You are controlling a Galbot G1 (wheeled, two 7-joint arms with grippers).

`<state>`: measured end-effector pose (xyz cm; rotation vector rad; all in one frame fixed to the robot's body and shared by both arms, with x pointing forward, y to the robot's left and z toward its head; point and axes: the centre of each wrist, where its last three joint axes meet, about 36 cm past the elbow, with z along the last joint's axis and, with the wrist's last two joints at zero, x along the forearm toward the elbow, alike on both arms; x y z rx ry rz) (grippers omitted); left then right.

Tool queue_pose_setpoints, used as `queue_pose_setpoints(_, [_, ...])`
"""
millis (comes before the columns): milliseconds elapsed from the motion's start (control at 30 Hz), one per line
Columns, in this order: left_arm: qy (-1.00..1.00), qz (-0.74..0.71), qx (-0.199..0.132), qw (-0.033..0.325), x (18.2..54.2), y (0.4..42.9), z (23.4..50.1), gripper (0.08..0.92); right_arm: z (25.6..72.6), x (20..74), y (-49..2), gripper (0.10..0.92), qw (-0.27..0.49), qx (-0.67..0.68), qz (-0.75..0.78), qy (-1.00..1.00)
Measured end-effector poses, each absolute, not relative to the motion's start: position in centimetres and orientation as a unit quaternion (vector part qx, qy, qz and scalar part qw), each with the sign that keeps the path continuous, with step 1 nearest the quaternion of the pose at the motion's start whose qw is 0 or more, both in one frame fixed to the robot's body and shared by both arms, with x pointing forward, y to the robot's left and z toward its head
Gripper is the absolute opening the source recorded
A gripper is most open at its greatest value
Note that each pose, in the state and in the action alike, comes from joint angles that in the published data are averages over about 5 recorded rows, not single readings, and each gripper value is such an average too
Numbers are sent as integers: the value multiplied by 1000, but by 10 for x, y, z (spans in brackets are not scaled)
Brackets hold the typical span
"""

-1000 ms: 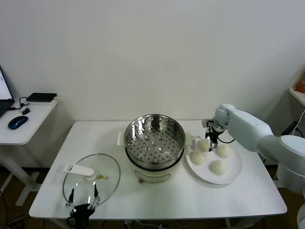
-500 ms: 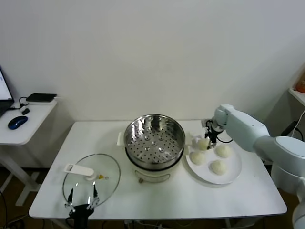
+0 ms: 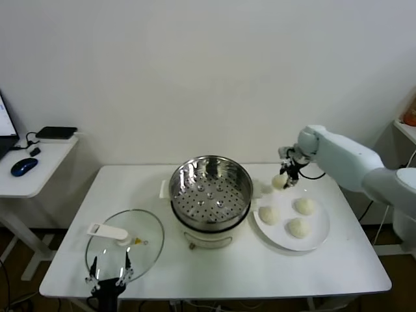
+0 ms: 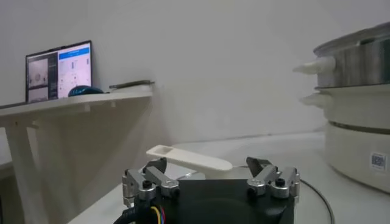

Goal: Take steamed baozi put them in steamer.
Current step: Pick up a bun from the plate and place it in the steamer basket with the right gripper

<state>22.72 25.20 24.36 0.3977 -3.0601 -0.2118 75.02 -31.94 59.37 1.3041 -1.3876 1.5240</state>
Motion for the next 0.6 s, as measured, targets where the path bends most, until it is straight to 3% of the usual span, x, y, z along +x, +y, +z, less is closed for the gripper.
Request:
queue_pose_setpoints(267, [-990,-69,124,23,227,248,242,823,667,742,-285,627,212,571,627,-486])
queue_pose_setpoints(600, [-990,-69,122,21,230,244,242,823,694,747,-204,686,57,661,652,-368])
